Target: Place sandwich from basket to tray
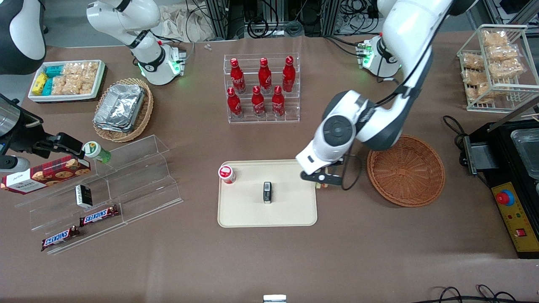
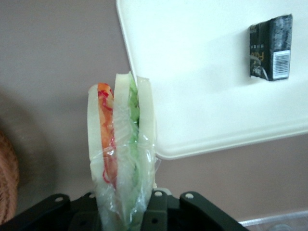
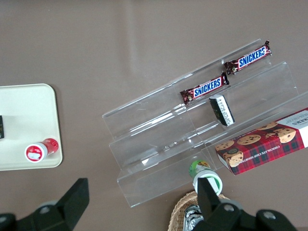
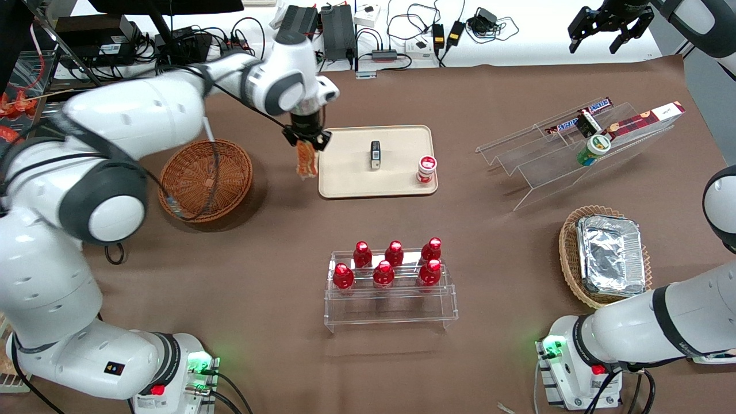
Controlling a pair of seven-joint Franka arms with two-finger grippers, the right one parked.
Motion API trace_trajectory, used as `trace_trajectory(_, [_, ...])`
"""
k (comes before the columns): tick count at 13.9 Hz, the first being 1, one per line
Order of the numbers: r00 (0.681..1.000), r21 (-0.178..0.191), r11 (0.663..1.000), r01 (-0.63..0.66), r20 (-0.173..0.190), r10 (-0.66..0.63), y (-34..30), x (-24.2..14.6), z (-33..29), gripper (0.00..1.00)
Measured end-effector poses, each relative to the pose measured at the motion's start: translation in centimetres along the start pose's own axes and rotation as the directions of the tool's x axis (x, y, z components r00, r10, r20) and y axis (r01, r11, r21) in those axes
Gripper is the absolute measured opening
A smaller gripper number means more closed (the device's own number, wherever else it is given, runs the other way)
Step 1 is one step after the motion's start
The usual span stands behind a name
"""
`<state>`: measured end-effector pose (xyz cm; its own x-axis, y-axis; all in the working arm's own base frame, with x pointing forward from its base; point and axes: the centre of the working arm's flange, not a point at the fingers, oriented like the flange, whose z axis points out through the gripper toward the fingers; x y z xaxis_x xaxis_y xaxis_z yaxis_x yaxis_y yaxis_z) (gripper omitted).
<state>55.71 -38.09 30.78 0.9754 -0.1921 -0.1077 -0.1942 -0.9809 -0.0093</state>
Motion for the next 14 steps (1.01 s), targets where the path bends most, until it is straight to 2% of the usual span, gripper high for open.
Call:
trace_trajectory(1, [1.000,0.009,1.000,-0.002,-0.024,0.002,0.8,0.5,1.8,0.20])
trace_trajectory(3, [0.998,-0.005,1.000,-0.006,-0.059,0.006,1.3,1.5,4.8,0.20])
trace_trajectory(5, [0.998,-0.018,1.000,-0.009,-0.060,0.008,1.5,1.9,7.2,0.20])
trace_trajectory(8, [0.995,-0.054,0.998,-0.012,-0.100,0.007,1.9,2.7,9.0,0.20])
trace_trajectory(11, [0.995,-0.061,0.998,-0.013,-0.104,0.007,2.0,3.0,9.8,0.21])
trace_trajectory(12, [0.994,-0.054,0.998,-0.021,-0.109,0.015,2.0,3.0,9.7,0.25])
trace_trajectory(14, [0.991,-0.027,0.999,-0.044,-0.127,0.040,1.9,3.1,9.6,0.44])
